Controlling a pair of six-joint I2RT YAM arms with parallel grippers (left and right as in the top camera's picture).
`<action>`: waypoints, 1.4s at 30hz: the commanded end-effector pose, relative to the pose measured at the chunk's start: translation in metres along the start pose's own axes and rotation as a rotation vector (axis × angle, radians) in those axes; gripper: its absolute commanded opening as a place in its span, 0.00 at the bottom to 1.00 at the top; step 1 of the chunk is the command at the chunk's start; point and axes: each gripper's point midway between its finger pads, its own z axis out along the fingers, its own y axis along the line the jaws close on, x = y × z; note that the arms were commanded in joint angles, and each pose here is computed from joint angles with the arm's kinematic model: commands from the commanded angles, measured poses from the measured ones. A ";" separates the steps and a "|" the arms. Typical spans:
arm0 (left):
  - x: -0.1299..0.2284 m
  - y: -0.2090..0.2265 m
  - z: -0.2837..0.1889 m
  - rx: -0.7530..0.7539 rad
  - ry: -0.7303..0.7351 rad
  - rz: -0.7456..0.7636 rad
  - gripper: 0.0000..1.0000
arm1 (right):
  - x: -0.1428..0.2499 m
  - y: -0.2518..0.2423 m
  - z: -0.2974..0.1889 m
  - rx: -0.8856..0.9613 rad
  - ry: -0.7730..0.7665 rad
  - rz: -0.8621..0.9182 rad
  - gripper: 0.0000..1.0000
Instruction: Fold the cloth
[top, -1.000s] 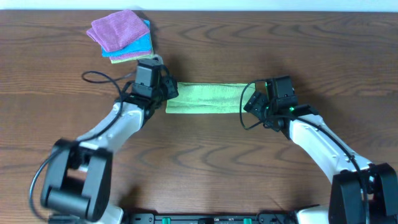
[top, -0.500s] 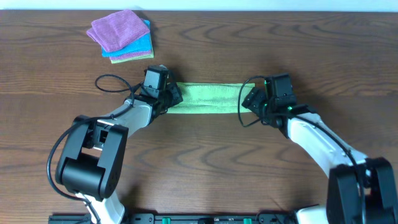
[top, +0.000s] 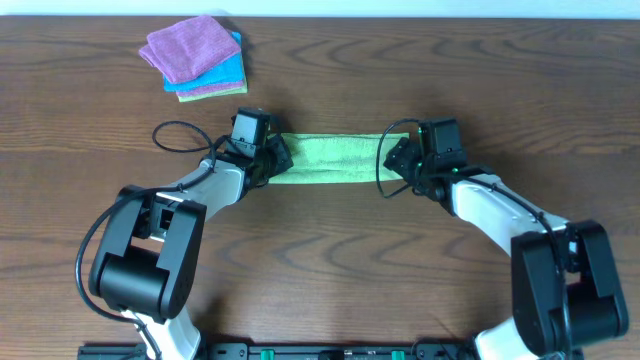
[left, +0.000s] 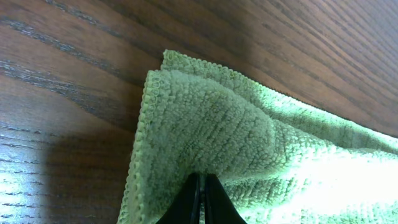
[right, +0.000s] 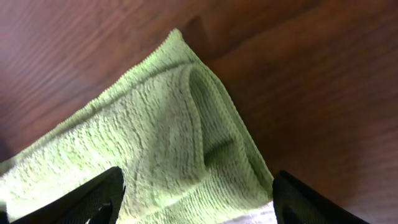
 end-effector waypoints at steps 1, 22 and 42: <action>0.002 0.002 0.004 -0.005 0.014 -0.002 0.06 | 0.008 -0.010 0.011 0.023 0.036 0.028 0.76; 0.003 0.001 0.004 -0.001 0.017 -0.002 0.06 | 0.012 -0.002 0.046 -0.039 0.028 -0.032 0.43; 0.001 0.003 0.003 -0.014 0.010 0.001 0.06 | 0.001 0.081 -0.035 -0.246 -0.115 -0.371 0.01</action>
